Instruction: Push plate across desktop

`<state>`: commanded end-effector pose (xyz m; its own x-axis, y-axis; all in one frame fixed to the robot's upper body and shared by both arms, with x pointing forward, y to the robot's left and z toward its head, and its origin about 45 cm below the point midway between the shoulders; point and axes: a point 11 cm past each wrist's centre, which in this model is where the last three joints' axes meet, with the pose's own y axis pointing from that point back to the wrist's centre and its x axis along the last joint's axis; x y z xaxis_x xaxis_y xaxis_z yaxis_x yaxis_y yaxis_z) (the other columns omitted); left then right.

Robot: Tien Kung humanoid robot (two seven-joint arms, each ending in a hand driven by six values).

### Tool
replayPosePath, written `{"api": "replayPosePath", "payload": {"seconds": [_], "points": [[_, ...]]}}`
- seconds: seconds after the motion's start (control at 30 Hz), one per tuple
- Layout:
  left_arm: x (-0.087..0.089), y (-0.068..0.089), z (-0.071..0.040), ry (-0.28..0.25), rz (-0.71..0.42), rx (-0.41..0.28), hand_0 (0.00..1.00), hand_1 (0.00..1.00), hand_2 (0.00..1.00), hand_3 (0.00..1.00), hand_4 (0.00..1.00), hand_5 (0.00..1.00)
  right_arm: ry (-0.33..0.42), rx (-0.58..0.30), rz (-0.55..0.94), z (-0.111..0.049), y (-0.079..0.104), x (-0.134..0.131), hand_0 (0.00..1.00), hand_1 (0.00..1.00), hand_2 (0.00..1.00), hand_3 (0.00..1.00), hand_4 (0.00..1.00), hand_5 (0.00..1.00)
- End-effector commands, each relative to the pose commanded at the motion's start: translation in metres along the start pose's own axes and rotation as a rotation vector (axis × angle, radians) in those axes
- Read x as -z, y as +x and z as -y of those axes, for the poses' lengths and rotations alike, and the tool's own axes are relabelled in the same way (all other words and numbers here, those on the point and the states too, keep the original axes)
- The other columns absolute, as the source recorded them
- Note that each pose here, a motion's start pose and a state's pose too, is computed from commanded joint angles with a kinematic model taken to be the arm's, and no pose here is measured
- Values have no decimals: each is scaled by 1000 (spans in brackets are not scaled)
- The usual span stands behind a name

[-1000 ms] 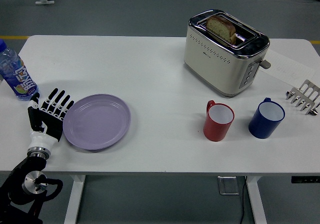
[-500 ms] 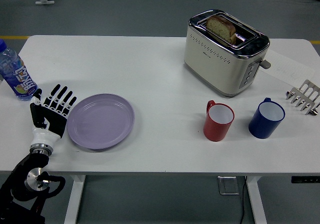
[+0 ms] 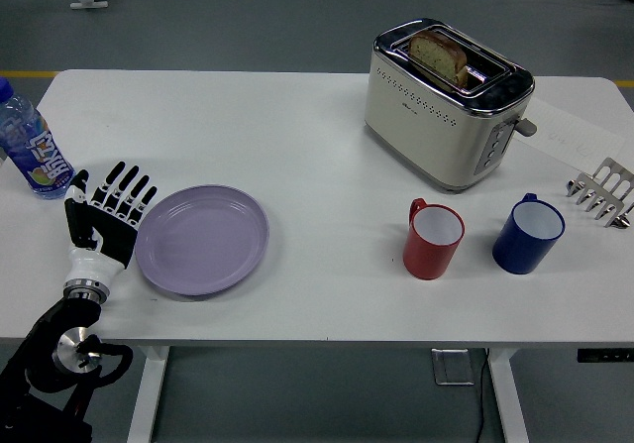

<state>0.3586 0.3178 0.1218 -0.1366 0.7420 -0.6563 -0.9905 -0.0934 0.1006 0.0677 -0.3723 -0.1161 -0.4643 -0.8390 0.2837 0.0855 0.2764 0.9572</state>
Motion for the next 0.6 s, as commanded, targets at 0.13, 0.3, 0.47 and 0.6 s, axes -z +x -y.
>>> {"api": "replayPosePath", "payload": {"seconds": [0.13,0.3,0.47,0.6], "points": [[1,0,0,3,0,1,747,771,737,673,588,998,1,0,-1,0,0,0,578,517,610,580,225,531],[4,-1,-1,11,0,4,747,771,736,674,588,998,0,0,0,0,0,0,577,517,609,580,225,530],[7,-4,-1,22,-1,13,746,771,736,673,587,998,-1,-1,-1,0,0,0,577,517,610,580,225,530],[10,-5,-1,29,-2,18,746,771,736,673,587,998,0,-1,0,0,0,0,577,517,610,580,225,530]]}}
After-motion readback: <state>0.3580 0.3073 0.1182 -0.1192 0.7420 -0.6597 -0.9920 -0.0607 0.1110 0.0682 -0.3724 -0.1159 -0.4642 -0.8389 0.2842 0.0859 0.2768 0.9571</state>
